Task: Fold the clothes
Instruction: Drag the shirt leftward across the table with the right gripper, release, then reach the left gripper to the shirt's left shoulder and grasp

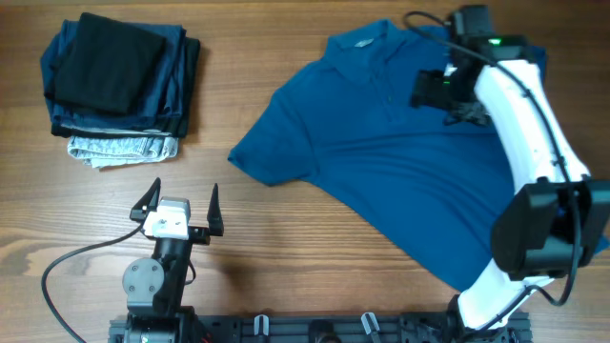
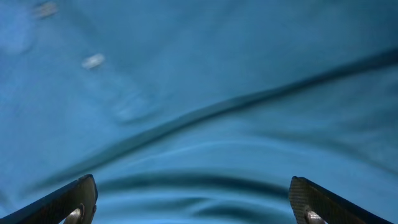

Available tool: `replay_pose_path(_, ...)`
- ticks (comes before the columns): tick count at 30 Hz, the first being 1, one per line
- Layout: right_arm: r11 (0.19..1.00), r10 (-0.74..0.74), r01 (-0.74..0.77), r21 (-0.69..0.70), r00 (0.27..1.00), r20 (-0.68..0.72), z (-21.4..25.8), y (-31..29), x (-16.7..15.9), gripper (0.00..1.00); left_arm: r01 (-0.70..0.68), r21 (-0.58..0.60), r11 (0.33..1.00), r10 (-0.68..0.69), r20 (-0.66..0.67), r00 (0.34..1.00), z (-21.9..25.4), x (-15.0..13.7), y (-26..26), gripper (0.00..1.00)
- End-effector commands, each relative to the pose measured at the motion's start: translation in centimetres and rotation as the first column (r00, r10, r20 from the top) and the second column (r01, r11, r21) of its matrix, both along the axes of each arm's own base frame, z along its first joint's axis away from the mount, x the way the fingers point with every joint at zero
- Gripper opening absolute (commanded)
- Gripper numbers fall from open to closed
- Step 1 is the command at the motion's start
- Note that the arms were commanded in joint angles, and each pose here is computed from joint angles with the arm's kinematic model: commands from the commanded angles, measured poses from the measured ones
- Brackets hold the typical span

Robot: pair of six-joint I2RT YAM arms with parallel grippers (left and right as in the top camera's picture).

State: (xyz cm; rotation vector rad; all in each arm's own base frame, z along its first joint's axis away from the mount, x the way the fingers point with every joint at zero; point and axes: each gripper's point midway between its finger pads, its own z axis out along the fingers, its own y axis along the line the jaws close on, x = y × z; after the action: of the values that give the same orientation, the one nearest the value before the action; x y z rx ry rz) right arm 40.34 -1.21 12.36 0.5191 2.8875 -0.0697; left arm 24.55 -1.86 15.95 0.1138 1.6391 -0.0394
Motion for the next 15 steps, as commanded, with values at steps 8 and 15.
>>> replay_pose_path(8, 0.980, -0.192, 0.196, -0.042, 0.978, 0.079, 0.3, -9.9, 0.2, 1.00, -0.008, 0.015, 1.000, 0.008, -0.002, 1.000, -0.3, 0.0, 0.1, 1.00)
replay_pose_path(15, 0.978, -0.185, 0.204, -0.045, 0.945, 0.269, 2.0, -10.9, 4.5, 1.00, -0.003, 0.010, 1.000, 0.003, 0.020, 1.000, 0.3, 0.0, 0.0, 1.00)
